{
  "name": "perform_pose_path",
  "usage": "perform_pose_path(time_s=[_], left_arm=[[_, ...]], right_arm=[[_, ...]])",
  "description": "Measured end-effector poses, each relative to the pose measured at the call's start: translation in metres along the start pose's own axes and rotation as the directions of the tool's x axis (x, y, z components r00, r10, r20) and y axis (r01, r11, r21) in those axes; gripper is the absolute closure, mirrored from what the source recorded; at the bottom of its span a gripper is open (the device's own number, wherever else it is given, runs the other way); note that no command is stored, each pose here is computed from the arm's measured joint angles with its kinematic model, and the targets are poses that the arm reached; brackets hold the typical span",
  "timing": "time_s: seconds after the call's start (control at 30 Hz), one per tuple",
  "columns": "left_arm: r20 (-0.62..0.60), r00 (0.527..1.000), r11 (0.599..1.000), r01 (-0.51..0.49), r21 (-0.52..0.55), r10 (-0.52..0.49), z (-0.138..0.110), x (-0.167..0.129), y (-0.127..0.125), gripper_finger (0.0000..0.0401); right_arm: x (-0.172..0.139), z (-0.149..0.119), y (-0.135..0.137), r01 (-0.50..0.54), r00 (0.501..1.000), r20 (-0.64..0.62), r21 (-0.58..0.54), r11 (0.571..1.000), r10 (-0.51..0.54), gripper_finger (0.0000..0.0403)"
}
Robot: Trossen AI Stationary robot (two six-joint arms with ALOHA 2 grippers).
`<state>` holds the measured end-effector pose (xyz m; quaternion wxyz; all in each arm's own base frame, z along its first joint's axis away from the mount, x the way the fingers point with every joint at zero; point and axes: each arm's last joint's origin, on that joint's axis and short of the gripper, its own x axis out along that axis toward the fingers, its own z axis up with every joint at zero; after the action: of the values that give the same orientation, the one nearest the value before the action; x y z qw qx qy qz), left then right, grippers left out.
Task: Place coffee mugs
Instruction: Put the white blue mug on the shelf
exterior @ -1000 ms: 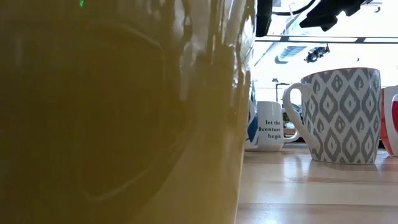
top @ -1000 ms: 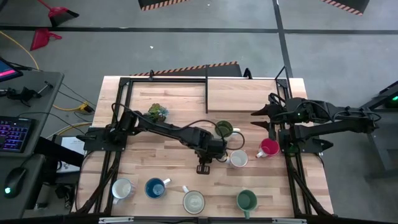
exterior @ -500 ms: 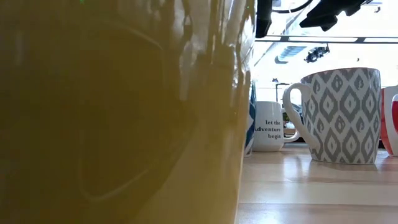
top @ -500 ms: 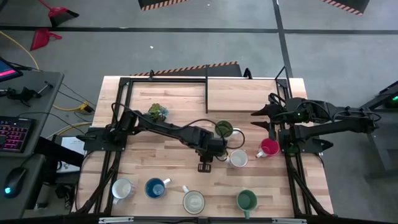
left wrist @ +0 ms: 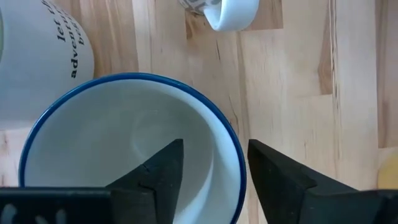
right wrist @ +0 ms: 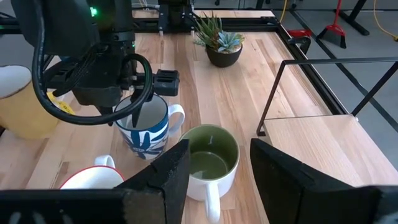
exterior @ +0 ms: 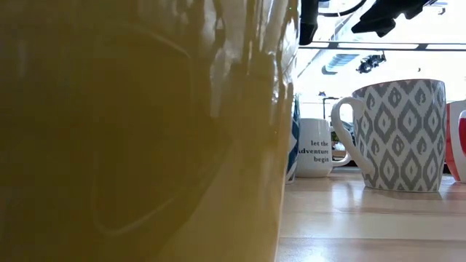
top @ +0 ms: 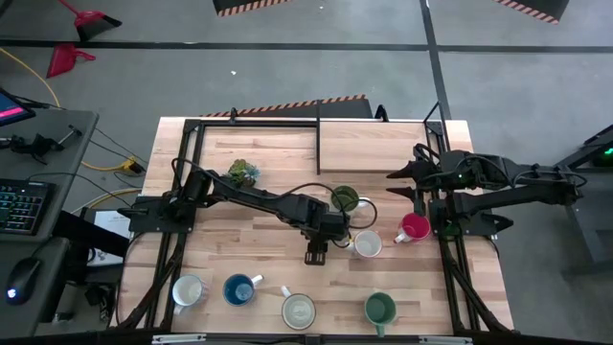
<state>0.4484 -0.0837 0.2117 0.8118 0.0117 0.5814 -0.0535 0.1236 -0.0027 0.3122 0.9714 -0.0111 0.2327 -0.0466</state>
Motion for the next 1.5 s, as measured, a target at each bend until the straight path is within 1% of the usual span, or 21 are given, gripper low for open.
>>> perform_pose_path(time_s=[0.17,0.23,0.37,0.5,0.6,0.67,0.77,0.87,0.93,1.0,1.07,1.17,1.37,1.5], left_arm=[[-0.002,1.0,1.0,-0.002,0.002,0.002,0.0,-0.001,0.003,0.0213],[-0.011,1.0,1.0,-0.003,0.001,0.003,0.002,-0.006,0.003,0.0213],[0.0,1.0,1.0,-0.002,0.023,0.002,0.008,-0.022,0.002,0.0214],[0.037,0.999,0.998,-0.001,0.058,-0.001,0.018,-0.048,0.001,0.0214],[0.042,0.999,0.995,-0.003,0.101,-0.001,0.021,-0.063,0.001,0.0215],[0.043,0.999,0.989,-0.006,0.15,0.0,0.022,-0.074,0.0,0.0215],[0.006,1.0,0.972,-0.006,0.235,0.005,0.02,-0.089,0.002,0.0215],[-0.073,0.997,0.945,0.01,0.326,0.015,0.012,-0.101,0.006,0.0215],[-0.136,0.99,0.932,0.03,0.362,0.021,0.006,-0.108,0.009,0.0215],[-0.19,0.981,0.925,0.048,0.377,0.026,0.001,-0.113,0.013,0.0215],[-0.17,0.985,0.924,0.041,0.38,0.026,0.003,-0.116,0.017,0.0215],[-0.14,0.99,0.911,0.037,0.411,0.023,-0.001,-0.133,0.024,0.0215],[0.006,0.999,0.929,-0.04,0.367,0.041,-0.018,-0.196,0.049,0.0215],[0.134,0.989,0.947,-0.102,0.304,0.064,-0.043,-0.251,0.063,0.0215]], right_arm=[[0.0,0.0,0.0,-0.001,1.0,0.0,0.0,1.0,0.001,0.0245],[0.0,0.0,0.0,-0.007,1.0,0.0,0.0,1.0,0.007,0.0245],[0.0,0.0,0.001,-0.048,0.999,0.0,0.0,0.999,0.048,0.0245],[0.0,0.0,0.002,-0.076,0.997,0.0,0.0,0.997,0.076,0.0245],[0.0,0.0,0.002,-0.084,0.996,0.0,0.0,0.996,0.084,0.0245],[0.0,0.0,0.002,-0.086,0.996,0.001,0.0,0.996,0.086,0.0245],[0.0,0.001,0.003,-0.087,0.996,0.011,0.0,0.996,0.087,0.0245],[0.0,0.002,0.002,-0.087,0.996,0.023,0.0,0.996,0.087,0.0245],[0.0,0.003,0.002,-0.087,0.996,0.035,0.0,0.996,0.087,0.0245],[0.0,0.004,0.002,-0.087,0.995,0.045,0.001,0.996,0.087,0.0245],[0.0,0.006,0.002,-0.087,0.994,0.063,0.001,0.996,0.086,0.0245],[0.0,0.009,0.002,-0.087,0.992,0.092,0.001,0.996,0.086,0.0245],[0.003,0.011,0.003,-0.087,0.991,0.099,0.004,0.996,0.086,0.0245],[0.008,0.014,0.003,-0.086,0.99,0.109,0.002,0.996,0.086,0.0245]])
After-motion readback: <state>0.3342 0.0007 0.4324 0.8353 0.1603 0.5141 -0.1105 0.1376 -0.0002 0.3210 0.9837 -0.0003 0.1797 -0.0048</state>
